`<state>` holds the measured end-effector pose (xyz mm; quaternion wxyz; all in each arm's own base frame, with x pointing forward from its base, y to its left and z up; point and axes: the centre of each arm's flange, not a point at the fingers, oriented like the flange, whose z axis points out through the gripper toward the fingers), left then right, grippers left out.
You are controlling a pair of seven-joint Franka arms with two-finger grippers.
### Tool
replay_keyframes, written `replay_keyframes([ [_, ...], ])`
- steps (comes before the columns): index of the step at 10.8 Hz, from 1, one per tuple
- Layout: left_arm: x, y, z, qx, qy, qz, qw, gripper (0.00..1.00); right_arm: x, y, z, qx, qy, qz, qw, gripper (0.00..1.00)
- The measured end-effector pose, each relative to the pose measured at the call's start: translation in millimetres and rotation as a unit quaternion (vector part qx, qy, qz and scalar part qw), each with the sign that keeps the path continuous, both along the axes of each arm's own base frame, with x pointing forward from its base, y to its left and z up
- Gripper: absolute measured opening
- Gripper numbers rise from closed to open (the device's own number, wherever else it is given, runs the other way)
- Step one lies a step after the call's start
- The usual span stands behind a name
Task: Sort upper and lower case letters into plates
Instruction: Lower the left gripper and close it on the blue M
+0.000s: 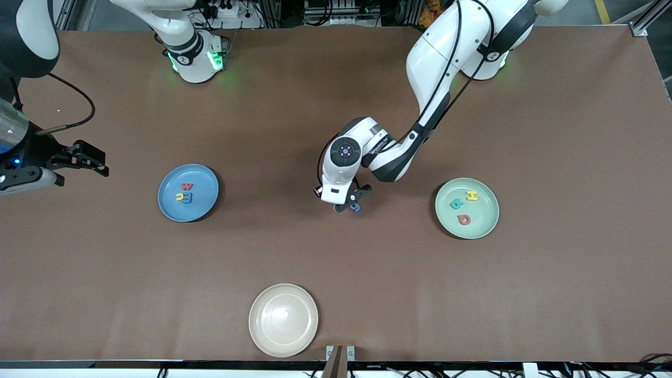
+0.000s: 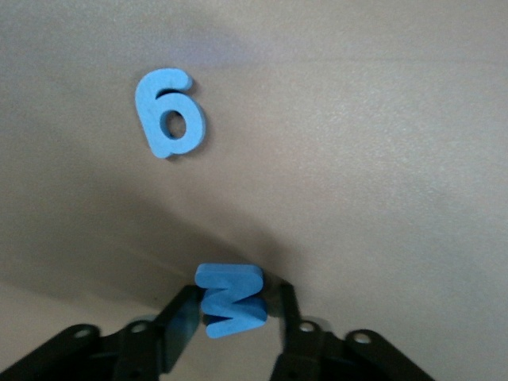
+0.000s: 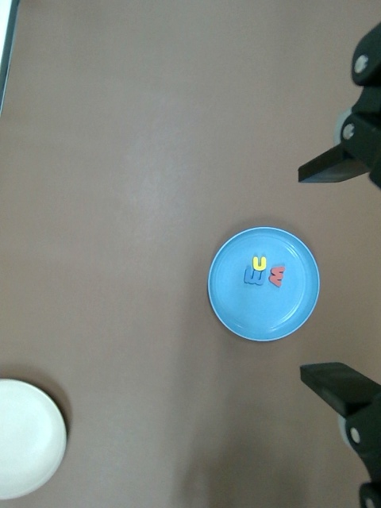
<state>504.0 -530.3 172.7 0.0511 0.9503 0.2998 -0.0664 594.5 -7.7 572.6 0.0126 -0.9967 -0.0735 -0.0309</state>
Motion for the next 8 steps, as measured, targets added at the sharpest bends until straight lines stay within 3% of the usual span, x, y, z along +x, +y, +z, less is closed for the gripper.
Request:
replay_keyframes([
  [4,1,0,2,0.001,0.001,0.000,1.000,0.36,0,-3,10,0.001,-0.009,-0.023,1.000,1.00],
  [8,17,22,12,0.031,0.028,0.006,0.999,0.36,-4,-3,18,0.001,-0.007,-0.024,1.000,1.00],
])
